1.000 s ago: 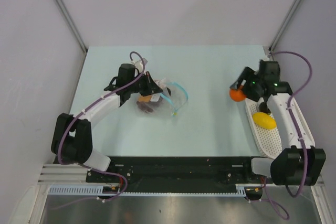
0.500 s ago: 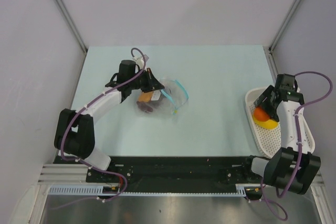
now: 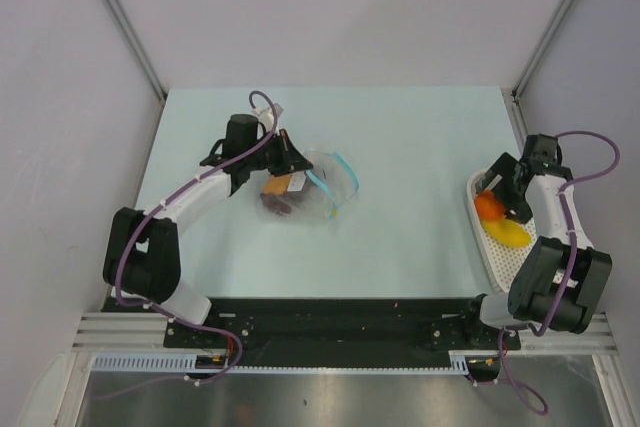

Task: Open the zip-top bag and remove the fake food

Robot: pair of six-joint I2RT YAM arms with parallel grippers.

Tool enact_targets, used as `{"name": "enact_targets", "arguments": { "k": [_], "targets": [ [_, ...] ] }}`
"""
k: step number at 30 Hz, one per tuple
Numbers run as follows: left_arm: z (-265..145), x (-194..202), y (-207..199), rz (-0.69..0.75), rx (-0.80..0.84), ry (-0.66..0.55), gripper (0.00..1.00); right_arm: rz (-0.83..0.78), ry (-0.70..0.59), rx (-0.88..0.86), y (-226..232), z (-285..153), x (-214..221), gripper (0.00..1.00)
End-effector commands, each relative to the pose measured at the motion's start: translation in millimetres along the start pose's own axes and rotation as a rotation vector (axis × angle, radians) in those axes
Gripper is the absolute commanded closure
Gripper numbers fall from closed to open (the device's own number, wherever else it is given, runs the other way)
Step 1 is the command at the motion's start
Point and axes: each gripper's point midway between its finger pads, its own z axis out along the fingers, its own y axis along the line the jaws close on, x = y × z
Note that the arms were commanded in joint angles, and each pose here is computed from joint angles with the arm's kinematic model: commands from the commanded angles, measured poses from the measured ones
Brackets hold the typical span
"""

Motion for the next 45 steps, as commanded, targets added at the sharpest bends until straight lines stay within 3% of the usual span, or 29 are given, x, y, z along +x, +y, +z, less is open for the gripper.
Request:
{"name": "enact_targets", "arguments": {
  "k": [1, 8, 11, 15, 18, 21, 25, 26, 28, 32, 39, 43, 45],
  "targets": [
    [-8.6, -13.8, -13.8, 0.032, 0.036, -0.048, 1.0, -0.048, -0.093, -0.023, 15.3, -21.1, -24.3, 0.0],
    [-12.5, -17.4, -17.6, 0.029, 0.032, -0.058, 1.0, -0.129, -0.204, -0.06, 48.0, -56.7, -40.4, 0.0],
    [-13.9, -17.8, -17.5, 0.028, 0.025, -0.062, 1.0, -0.235, -0.248, -0.217, 100.0, -74.1, -36.7, 0.0],
    [-16.1, -19.0, -18.2, 0.028, 0.019, -0.069, 1.0, -0.385, -0.246, -0.577, 207.4, -104.0, 5.5, 0.0],
    [-17.7, -21.9, -19.3, 0.032, 0.012, -0.074, 1.0, -0.435, -0.207, -0.754, 266.8, -116.7, 44.7, 0.02],
    [-19.1, -25.7, -22.5, 0.035, 0.012, -0.078, 1.0, -0.446, -0.157, -0.882, 309.9, -123.5, 77.0, 0.11],
    [-24.2, -32.6, -29.2, 0.042, 0.011, -0.094, 1.0, -0.497, -0.036, -0.982, 348.5, -118.7, 138.9, 0.35],
    [-25.3, -33.4, -29.6, 0.043, 0.008, -0.096, 1.0, -0.477, 0.014, -0.974, 353.0, -105.4, 150.2, 0.49],
    [-28.3, -34.9, -32.0, 0.048, 0.006, -0.1, 1.0, -0.48, 0.053, -1.02, 364.8, -105.5, 166.0, 0.61],
    [-29.8, -33.7, -32.3, 0.041, 0.003, -0.098, 1.0, -0.478, 0.098, -0.995, 372.9, -89.3, 189.9, 0.67],
    [-31.6, -32.2, -32.7, 0.033, -0.001, -0.1, 1.0, -0.518, 0.129, -1.016, 384.1, -85.4, 228.0, 0.67],
    [-32.3, -26.8, -34.6, 0.026, 0.005, -0.101, 1.0, -0.483, 0.16, -0.975, 387.4, -66.8, 247.5, 0.52],
    [-32.6, -24.0, -36.3, 0.027, 0.006, -0.096, 1.0, -0.455, 0.154, -0.986, 394.1, -63.5, 249.0, 0.5]
  ]
}}
